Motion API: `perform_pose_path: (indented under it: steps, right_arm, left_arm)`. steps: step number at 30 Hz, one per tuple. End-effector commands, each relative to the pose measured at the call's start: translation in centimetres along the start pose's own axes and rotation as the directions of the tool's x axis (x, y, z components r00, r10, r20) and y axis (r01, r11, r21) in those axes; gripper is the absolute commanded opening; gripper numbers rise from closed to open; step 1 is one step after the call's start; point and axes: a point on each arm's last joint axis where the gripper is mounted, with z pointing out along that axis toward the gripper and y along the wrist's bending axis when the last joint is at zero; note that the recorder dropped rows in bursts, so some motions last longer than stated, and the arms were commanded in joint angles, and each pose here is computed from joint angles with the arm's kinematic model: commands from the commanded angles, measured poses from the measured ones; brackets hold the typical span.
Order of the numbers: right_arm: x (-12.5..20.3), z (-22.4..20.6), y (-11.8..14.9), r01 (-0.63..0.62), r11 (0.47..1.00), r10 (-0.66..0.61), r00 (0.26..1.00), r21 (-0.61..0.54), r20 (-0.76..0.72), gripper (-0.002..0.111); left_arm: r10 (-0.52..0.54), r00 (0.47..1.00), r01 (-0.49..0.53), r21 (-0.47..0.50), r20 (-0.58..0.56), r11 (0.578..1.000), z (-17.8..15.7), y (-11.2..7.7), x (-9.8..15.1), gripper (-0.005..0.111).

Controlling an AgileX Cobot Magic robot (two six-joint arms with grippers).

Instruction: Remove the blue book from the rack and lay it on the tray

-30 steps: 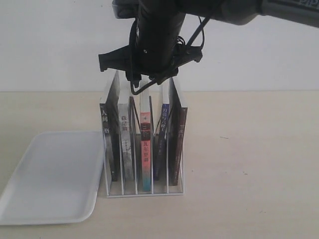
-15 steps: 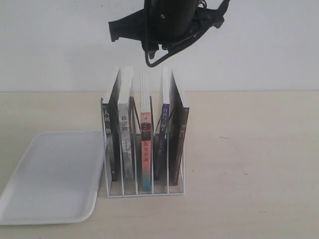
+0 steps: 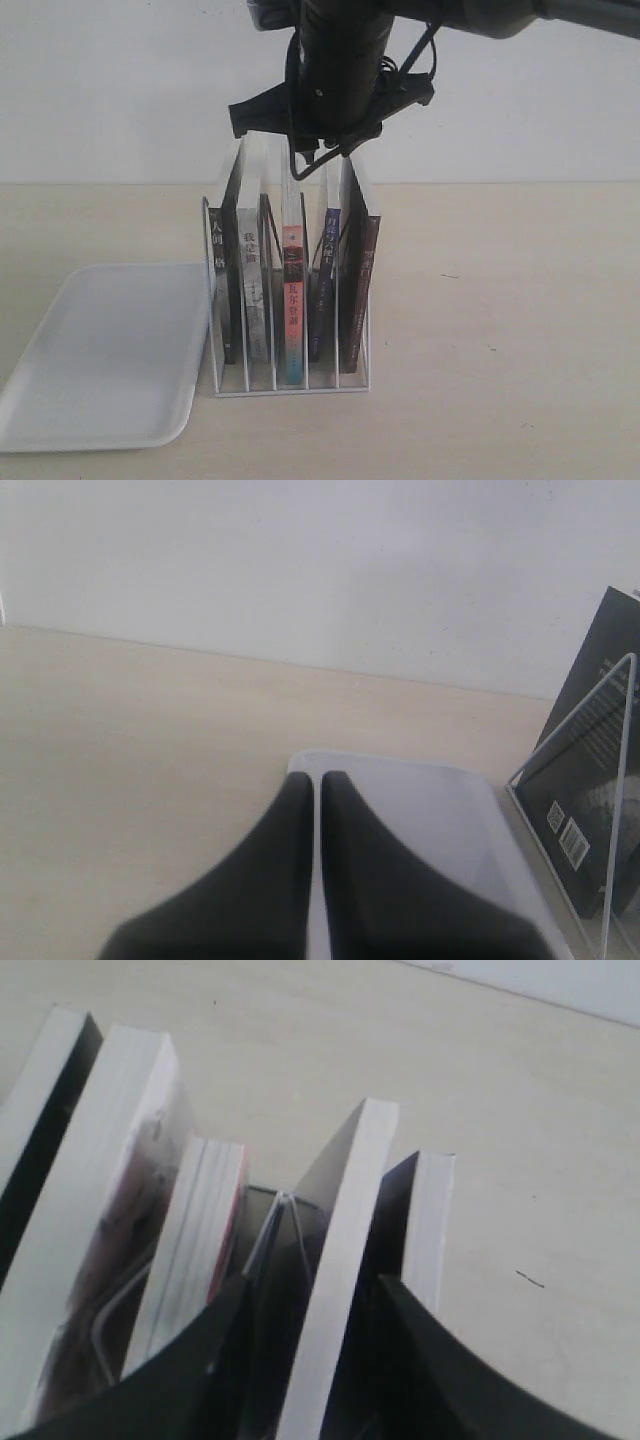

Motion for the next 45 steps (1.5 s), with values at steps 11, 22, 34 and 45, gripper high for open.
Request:
perform_pose_path:
  steps: [11,22,34,45]
  right_arm:
    - [0.3,1.6,-0.2,0.000,1.000,-0.001,0.999,-0.025,-0.043,0.036]
    - [0.8,3.3,0.2,0.010,1.000,-0.011,0.997,-0.015,-0.078,0.036]
    - [0.9,3.3,0.3,0.005,1.000,-0.006,0.997,-0.015,-0.078,0.000]
    - [0.5,2.2,0.1,-0.026,0.999,0.025,0.998,-0.026,-0.057,0.000]
  left_arm:
    - [-0.018,1.000,0.018,0.000,0.008,1.000,0.0,0.0,-0.2,0.004]
    - [-0.018,1.000,0.018,0.000,0.008,1.000,0.0,0.0,-0.2,0.004]
    - [-0.018,1.000,0.018,0.000,0.008,1.000,0.0,0.0,-0.2,0.004]
    - [-0.018,1.000,0.018,0.000,0.008,1.000,0.0,0.0,-0.2,0.004]
